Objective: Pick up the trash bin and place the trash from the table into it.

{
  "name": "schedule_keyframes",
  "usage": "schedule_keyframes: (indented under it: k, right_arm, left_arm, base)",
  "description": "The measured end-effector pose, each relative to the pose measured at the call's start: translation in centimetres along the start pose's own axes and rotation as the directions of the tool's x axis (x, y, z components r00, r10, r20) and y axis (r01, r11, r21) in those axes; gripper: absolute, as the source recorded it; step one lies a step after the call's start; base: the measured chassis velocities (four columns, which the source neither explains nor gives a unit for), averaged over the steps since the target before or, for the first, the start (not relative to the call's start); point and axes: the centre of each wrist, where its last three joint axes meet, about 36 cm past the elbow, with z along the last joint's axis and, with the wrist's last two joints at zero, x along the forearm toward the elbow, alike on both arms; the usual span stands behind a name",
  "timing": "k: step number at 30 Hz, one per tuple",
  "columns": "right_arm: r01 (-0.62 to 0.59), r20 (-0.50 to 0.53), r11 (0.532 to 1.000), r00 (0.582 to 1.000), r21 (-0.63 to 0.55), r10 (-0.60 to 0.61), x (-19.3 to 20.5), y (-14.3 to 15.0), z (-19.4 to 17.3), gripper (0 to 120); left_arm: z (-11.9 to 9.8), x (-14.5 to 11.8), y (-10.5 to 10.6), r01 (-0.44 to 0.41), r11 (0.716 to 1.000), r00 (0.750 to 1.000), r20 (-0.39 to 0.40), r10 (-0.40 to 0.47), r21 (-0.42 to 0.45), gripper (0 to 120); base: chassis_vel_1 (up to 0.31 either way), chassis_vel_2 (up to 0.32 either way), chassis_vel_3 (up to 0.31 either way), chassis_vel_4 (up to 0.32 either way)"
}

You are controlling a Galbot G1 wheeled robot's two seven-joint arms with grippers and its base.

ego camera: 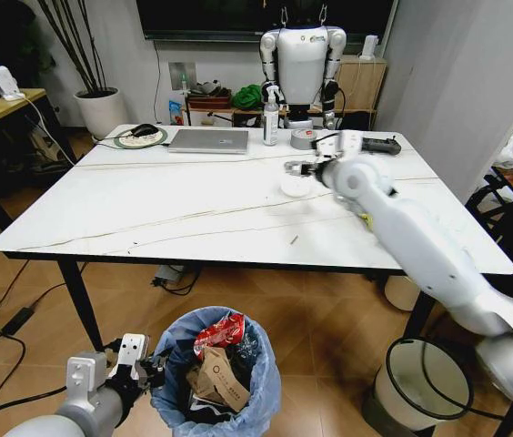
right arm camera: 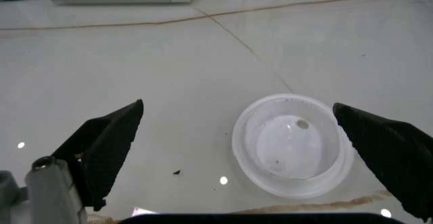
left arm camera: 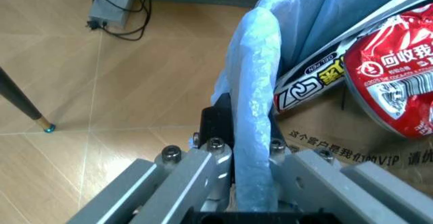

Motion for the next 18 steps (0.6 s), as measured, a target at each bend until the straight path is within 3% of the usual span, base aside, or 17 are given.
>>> schedule_keyframes:
  k: [3, 18]
  right_arm:
    - [0.002, -0.061, 1.0, 0.998, 0.017, -0.001, -1.6, 0.9, -0.1, 100]
    - [-0.042, -0.142, 0.997, 0.989, -0.07, 0.032, -4.0, -2.7, 0.4, 95]
  left_arm:
    - [-0.1, 0.0, 0.1, 0.003, 1.0, 1.0, 0.001, -0.003, 0.004, 0]
    - [-0.1, 0.0, 0.2, 0.002, 1.0, 1.0, 0.001, -0.002, 0.0, 0]
  base:
    - [0.0, 0.0, 0.0, 0.0]
    - [0.0, 0.0, 0.0, 0.0]
